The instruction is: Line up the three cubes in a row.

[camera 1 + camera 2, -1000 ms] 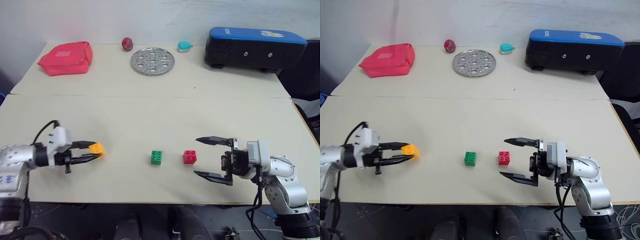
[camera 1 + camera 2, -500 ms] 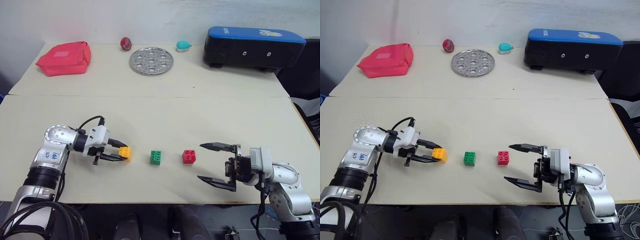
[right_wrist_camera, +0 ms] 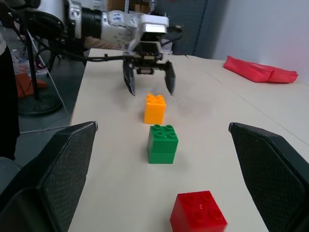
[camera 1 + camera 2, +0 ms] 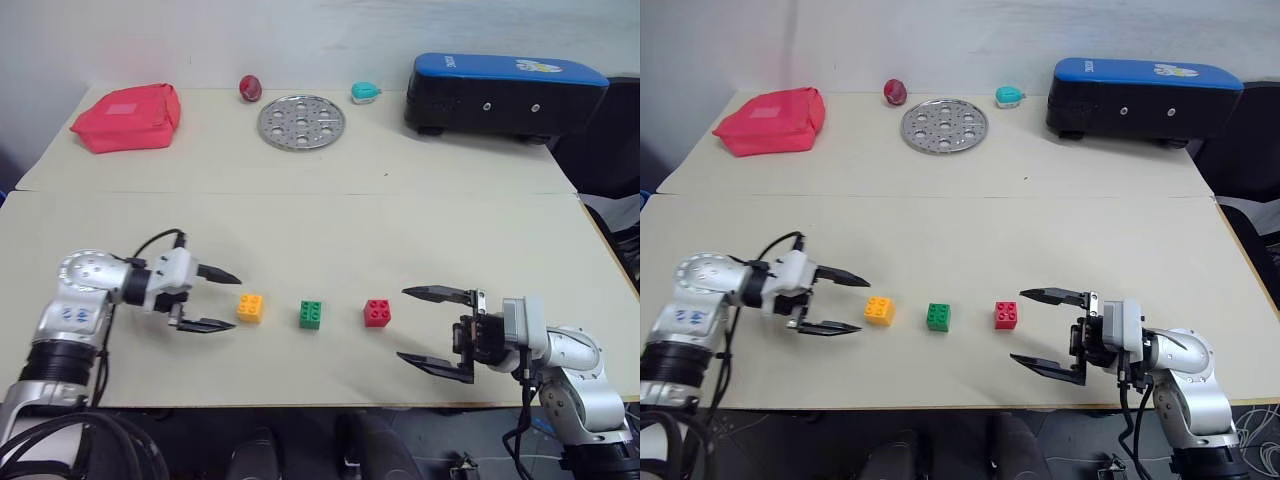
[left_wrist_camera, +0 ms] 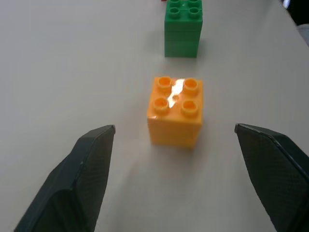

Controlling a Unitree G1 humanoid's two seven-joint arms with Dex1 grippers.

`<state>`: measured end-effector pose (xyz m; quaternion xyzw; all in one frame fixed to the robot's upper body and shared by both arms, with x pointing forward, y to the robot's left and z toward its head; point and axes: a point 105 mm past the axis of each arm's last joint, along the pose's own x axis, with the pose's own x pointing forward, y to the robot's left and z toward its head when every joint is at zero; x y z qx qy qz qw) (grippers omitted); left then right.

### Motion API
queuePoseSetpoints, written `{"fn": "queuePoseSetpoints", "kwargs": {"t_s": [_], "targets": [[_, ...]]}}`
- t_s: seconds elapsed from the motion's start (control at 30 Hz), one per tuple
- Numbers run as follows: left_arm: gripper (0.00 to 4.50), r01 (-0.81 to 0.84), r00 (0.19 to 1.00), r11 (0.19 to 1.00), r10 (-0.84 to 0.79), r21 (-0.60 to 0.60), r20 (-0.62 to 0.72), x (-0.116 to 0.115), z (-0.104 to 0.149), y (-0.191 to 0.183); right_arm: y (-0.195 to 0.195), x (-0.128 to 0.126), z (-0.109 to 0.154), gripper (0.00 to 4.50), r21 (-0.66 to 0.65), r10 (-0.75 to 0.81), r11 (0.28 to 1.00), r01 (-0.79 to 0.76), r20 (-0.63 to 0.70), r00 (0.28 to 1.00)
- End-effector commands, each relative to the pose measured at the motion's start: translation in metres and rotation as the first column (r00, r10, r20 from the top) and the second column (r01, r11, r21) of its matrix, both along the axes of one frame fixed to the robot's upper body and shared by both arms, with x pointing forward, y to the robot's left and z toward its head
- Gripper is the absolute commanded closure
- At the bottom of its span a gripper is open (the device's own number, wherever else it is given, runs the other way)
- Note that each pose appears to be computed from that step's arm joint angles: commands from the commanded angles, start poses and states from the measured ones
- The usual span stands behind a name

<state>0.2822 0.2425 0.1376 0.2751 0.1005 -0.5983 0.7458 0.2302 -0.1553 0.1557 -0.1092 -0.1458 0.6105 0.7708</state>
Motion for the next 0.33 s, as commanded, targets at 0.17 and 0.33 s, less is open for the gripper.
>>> {"fn": "queuePoseSetpoints", "kwargs": {"t_s": [0.17,0.33], "targets": [[0.5,-0.283,0.956,0.959,0.28,0.025,0.093,-0.039,0.031,0.066,-0.052,0.009,0.012,0.0,-0.186,-0.079,0.979,0.079,0.006,0.997],[0.5,-0.356,0.928,0.934,0.355,-0.007,0.112,-0.042,0.038,0.069,-0.054,0.014,0.01,0.0,-0.319,-0.014,0.948,0.012,-0.004,1.0]]}}
